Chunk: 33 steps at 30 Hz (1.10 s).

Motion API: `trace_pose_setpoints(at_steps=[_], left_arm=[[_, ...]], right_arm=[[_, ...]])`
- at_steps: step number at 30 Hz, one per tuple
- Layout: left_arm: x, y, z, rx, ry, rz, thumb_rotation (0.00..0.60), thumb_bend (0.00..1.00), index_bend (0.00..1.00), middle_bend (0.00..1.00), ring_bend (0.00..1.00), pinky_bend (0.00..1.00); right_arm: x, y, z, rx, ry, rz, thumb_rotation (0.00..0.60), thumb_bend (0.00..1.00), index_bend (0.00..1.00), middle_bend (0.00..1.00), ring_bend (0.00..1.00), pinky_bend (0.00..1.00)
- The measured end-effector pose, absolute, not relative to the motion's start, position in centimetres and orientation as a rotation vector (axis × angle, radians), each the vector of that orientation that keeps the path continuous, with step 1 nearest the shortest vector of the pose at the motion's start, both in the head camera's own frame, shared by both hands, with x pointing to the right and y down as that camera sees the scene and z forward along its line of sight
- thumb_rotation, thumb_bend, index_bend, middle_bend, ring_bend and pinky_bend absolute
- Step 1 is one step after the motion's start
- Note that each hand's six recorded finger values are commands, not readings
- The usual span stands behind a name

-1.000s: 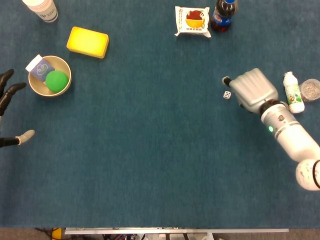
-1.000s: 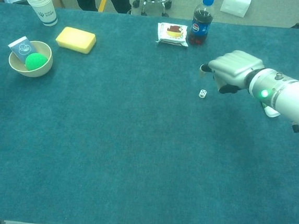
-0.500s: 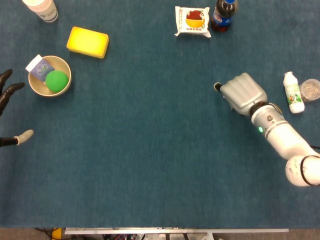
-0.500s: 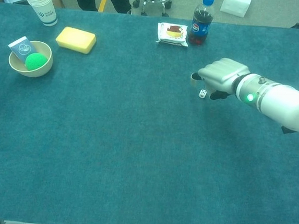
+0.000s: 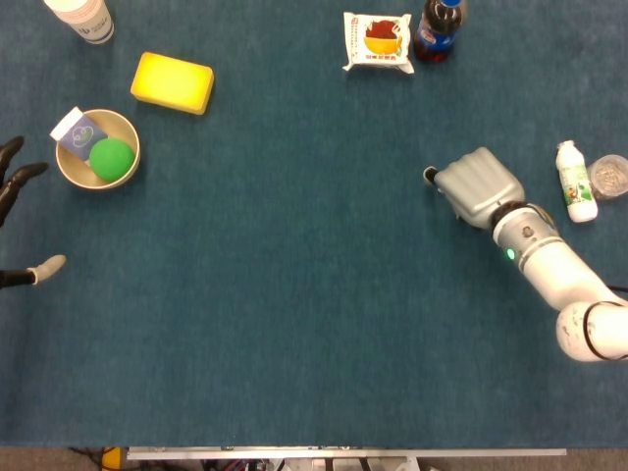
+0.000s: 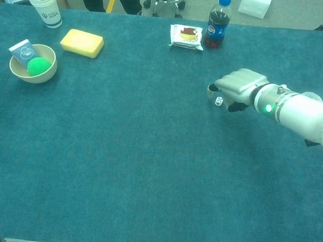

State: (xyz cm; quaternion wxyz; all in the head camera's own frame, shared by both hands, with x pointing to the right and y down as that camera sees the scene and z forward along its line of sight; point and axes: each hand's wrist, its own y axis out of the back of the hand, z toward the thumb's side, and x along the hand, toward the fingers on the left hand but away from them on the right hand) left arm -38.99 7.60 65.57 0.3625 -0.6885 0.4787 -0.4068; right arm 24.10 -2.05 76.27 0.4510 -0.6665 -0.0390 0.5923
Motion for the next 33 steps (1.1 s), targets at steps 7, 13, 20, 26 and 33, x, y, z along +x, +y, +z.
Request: trace_pose_setpoints(at_steps=[7,13,20,26,33], left_arm=[[-39.2,7.6,65.8,-1.775,1.236,-1.053,0.600,0.00,0.15,0.00,0.00,0.04],[-39.2,7.7,65.8,-1.774,1.238,-1.053,0.600,0.00,0.15,0.00,0.00,0.04],[-39.1,7.6,65.8,-1.774,1.237,-1.054,0.600,0.00,0.15,0.00,0.00,0.04],[-39.1,7.6,65.9,-1.774,1.237,-1.054,0.600,0.00,0.15,0.00,0.00,0.04],[-39.1,7.6,65.9,-1.773,1.237,-1.056,0.600,0.00,0.15,0.00,0.00,0.04]], right_arm=[[24.4,-2.0,76.5,-1.645,-0.090,1.476,0.600,1.00,0.24,1.00,1.00,1.00],[24.6,-2.0,76.5,-1.642,-0.089,1.482,0.600,1.00,0.24,1.00,1.00,1.00],[24.9,-1.9,76.2,-1.635,-0.092,1.487,0.600,1.00,0.24,1.00,1.00,1.00],[25.2,-1.8,76.0,-1.640,-0.101,1.493,0.600,1.00,0.24,1.00,1.00,1.00],[25.6,-1.6,75.9,-1.639,-0.099,1.500,0.600,1.00,0.26,1.00,1.00,1.00]])
